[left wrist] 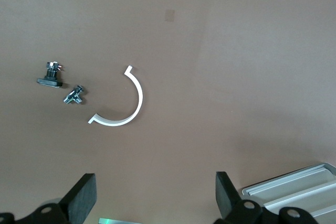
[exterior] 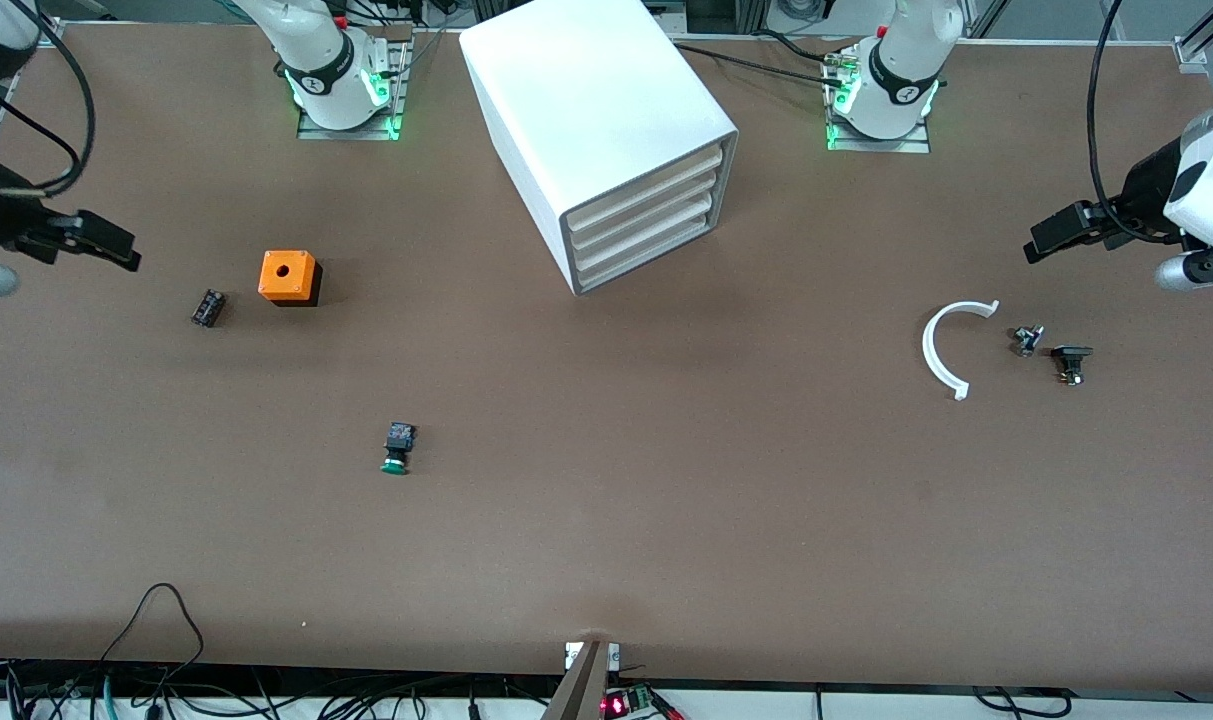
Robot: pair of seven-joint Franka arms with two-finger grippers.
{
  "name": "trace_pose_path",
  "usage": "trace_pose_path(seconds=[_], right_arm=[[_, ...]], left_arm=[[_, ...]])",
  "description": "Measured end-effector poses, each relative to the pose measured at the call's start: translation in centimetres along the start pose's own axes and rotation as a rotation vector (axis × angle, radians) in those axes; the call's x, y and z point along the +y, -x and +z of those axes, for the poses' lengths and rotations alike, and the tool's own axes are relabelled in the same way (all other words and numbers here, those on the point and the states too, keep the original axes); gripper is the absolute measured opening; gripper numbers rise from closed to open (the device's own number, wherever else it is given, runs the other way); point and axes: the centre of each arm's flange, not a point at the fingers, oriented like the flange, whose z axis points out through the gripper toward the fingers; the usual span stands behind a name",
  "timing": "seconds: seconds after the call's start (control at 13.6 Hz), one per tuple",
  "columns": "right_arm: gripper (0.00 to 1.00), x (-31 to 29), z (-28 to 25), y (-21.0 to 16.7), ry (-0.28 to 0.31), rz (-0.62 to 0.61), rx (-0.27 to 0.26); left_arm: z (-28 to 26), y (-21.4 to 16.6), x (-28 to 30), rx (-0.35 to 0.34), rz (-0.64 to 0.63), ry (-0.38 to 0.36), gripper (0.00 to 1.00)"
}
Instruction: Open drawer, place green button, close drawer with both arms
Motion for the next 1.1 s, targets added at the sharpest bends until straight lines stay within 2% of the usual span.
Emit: trace_pose_path(seconds=[0.15,0.29,0.59,0.81,0.95,1.1], right_arm=[[1.00,-2.2,1.4,-0.8,0.015,-0.045,-0.023],[1.00,-4.9,2.3,-1.1,0.058,-0.097,-0.032],[1.00,-6.6,5.0,-2.4,0.048,-0.121,-0.057],[1.00,-6.9,7.6,-4.2,0.032,-0.122,-0.044],[1.00,-7.1,9.7,-5.6,0.026,-0.124,-0.031],[1.00,-7.8,12.1,-7.0,0.017,-0.132,-0.013]], left_arm=[[-0.1,0.0,0.1,0.003,0.001,0.000,1.00],[0.8,-0.4,0.0,-0.018,-0.001,-0.002,1.00],[9.7,-3.2,1.2,-0.193,0.021,-0.005,1.00],[16.5,-2.6,4.2,-0.364,0.080,0.133,1.00],[22.2,-1.7,5.3,-0.482,0.109,0.270,1.00],[28.0,-1.0,6.1,-0.559,0.144,0.422,1.00]])
